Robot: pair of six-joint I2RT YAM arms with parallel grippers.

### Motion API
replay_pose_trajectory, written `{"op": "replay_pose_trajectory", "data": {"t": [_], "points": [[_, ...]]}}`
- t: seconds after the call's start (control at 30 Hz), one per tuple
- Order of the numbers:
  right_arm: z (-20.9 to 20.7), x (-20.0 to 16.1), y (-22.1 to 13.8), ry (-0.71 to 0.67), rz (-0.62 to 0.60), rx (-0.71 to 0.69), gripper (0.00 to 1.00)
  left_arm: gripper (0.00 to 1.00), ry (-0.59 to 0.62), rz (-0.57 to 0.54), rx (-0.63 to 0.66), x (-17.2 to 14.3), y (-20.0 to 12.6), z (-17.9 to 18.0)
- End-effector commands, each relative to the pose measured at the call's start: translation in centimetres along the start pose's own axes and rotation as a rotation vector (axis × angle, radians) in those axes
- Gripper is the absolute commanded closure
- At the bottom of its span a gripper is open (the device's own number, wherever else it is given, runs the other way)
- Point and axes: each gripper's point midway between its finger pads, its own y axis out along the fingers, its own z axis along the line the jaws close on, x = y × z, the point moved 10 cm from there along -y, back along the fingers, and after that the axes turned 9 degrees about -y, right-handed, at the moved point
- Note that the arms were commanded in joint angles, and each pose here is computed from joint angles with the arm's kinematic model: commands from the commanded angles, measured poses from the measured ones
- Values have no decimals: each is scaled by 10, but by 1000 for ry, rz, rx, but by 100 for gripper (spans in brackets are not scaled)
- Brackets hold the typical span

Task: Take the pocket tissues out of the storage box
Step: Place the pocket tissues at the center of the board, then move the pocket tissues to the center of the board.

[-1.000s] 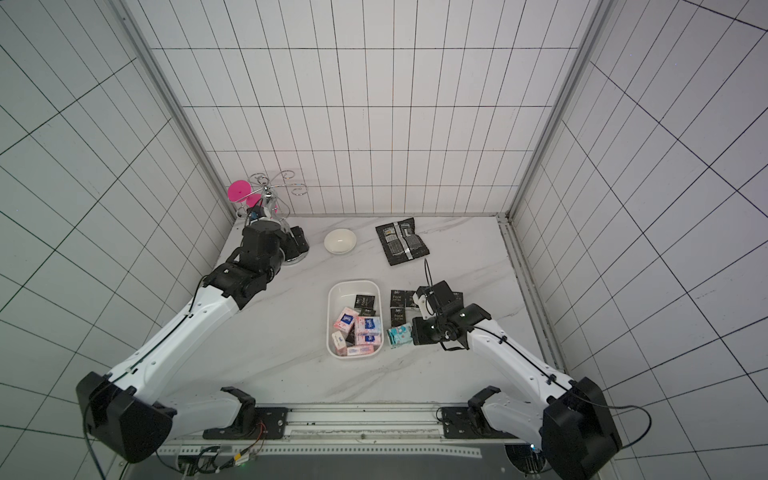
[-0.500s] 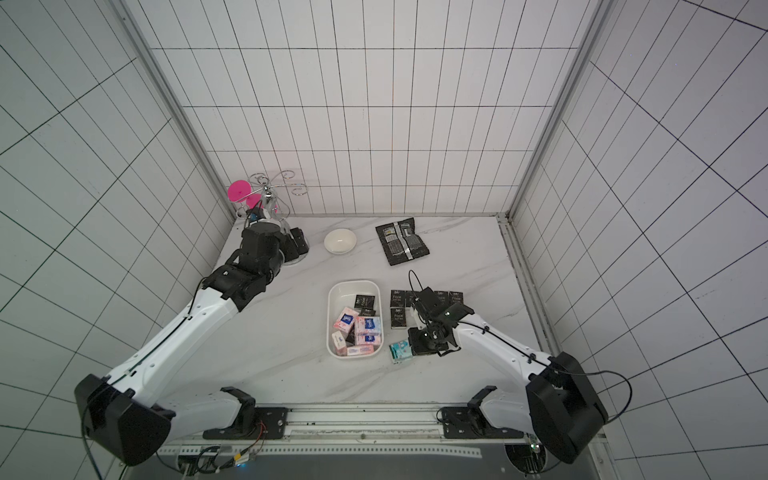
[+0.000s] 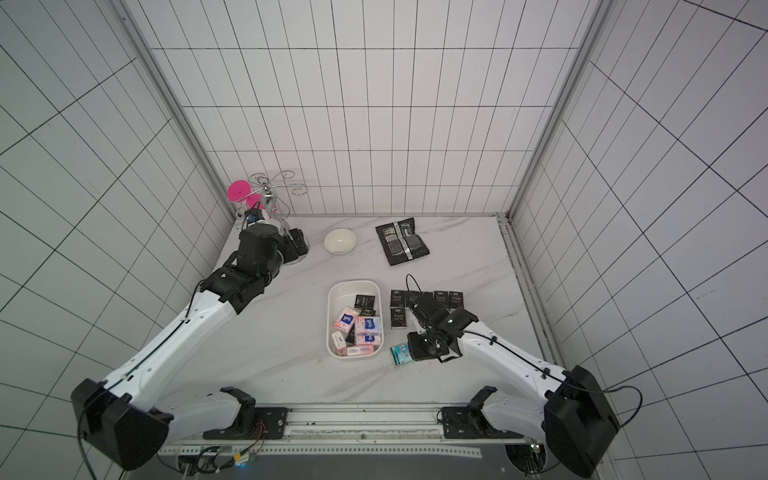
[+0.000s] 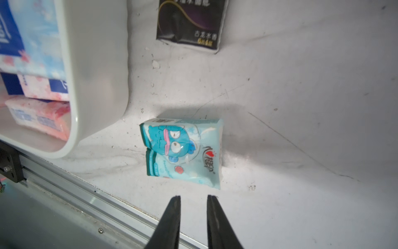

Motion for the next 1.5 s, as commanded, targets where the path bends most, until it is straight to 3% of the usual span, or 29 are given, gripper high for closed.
{"op": "replay_pose_trajectory", "data": {"t": [0.0, 0.3, 0.57, 0.87, 1.17, 1.47], "points": [[7, -13, 7, 9, 64, 24, 75, 1, -23, -34, -27, 7, -9, -2], [9, -14, 30, 13, 89, 26, 74, 1, -20, -42, -28, 11, -9, -4], [2, -12, 43, -14, 121, -75, 75, 1, -15, -54, -17, 16, -10, -2], [-12, 0, 38, 0, 56, -159, 74, 1, -12, -57, -12, 17, -11, -1], [-17, 25, 32, 9, 14, -145, 73, 1, -5, -60, -6, 18, -12, 0], [-12, 18, 6, 23, -28, -112, 69, 2, -7, -59, -3, 18, -12, 2]]}}
